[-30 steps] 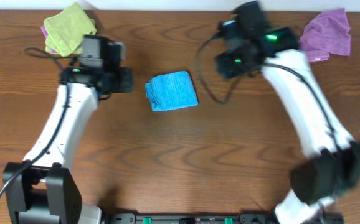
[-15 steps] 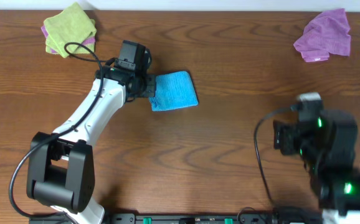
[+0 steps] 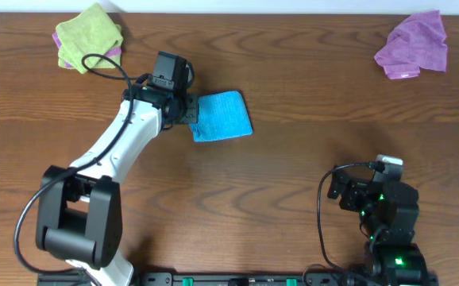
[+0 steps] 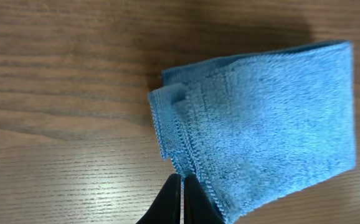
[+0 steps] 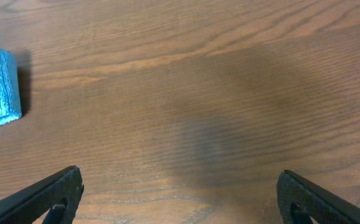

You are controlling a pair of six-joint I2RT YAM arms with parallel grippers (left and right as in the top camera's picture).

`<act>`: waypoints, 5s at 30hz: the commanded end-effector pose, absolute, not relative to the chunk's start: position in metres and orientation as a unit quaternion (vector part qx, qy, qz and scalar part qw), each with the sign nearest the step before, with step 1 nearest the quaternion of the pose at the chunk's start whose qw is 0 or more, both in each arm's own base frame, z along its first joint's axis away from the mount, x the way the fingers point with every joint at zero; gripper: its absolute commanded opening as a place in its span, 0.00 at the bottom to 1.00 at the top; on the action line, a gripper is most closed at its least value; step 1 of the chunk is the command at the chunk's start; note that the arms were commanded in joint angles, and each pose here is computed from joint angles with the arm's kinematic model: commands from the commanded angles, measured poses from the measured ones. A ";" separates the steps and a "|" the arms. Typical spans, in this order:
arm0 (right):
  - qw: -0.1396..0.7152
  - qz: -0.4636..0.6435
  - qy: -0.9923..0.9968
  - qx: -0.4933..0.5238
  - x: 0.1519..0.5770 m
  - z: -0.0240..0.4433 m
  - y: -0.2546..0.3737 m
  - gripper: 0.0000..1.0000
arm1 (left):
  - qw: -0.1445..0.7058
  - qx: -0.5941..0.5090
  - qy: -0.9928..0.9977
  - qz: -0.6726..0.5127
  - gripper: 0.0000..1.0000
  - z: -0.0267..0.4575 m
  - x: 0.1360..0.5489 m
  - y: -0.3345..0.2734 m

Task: Fold the cloth
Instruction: 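Grasp the folded blue cloth's edge with the left gripper and lift it, then carry the blue cloth with the left gripper to the yellow-green stack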

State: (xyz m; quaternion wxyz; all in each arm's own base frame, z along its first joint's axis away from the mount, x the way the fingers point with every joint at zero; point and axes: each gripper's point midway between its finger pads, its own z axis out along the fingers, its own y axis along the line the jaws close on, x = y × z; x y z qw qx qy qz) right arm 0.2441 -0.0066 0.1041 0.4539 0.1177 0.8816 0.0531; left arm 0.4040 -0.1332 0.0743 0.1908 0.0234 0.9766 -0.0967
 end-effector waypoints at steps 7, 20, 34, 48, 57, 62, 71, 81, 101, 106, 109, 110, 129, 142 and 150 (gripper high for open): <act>0.433 0.047 0.890 0.136 0.236 0.092 -0.011 0.99 | 0.153 0.027 0.977 -0.143 0.18 0.055 0.399 -0.143; 0.415 0.045 0.899 0.137 0.230 0.085 -0.010 0.99 | 0.137 -0.013 0.935 -0.327 0.33 0.057 0.396 -0.139; 0.415 0.046 0.898 0.137 0.230 0.085 -0.010 0.99 | 0.152 -0.021 0.919 -0.362 0.50 0.043 0.394 -0.138; 0.415 0.045 0.899 0.137 0.230 0.085 -0.010 0.99 | 0.156 -0.064 0.922 -0.350 0.87 0.024 0.390 -0.110; 0.415 0.046 0.899 0.137 0.230 0.085 -0.010 0.99 | 0.150 -0.083 0.913 -0.371 0.94 0.018 0.386 -0.115; 0.415 0.045 0.899 0.137 0.230 0.085 -0.010 0.99 | 0.124 -0.092 0.896 -0.417 0.93 0.007 0.385 -0.129; 0.415 0.045 0.899 0.137 0.230 0.085 -0.010 0.99 | 0.083 -0.101 0.891 -0.435 0.95 -0.013 0.376 -0.149; 0.415 0.045 0.899 0.137 0.230 0.085 -0.010 0.99 | 0.084 -0.080 0.914 -0.390 0.60 -0.026 0.369 -0.178; 0.415 0.045 0.899 0.137 0.230 0.085 -0.010 0.99 | 0.171 -0.001 0.932 -0.319 0.06 0.017 0.434 -0.159; 0.415 0.046 0.899 0.137 0.230 0.085 -0.010 0.99 | 0.188 0.052 0.957 -0.213 0.06 0.050 0.461 -0.135; 0.415 0.045 0.898 0.137 0.230 0.085 -0.010 0.99 | 0.195 0.065 0.959 -0.196 0.06 0.063 0.467 -0.131; 0.415 0.045 0.899 0.137 0.230 0.085 -0.010 0.99 | 0.194 0.065 0.959 -0.196 0.06 0.063 0.467 -0.131; 0.415 0.045 0.899 0.137 0.230 0.085 -0.010 0.99 | 0.189 0.082 0.972 -0.114 0.06 0.051 0.465 -0.102; 0.415 0.045 0.899 0.137 0.230 0.085 -0.010 0.99 | 0.281 0.104 0.954 -0.029 0.06 0.133 0.522 -0.039; 0.415 0.045 0.898 0.137 0.230 0.085 -0.010 0.99 | 0.339 0.110 0.934 -0.004 0.06 0.184 0.547 -0.015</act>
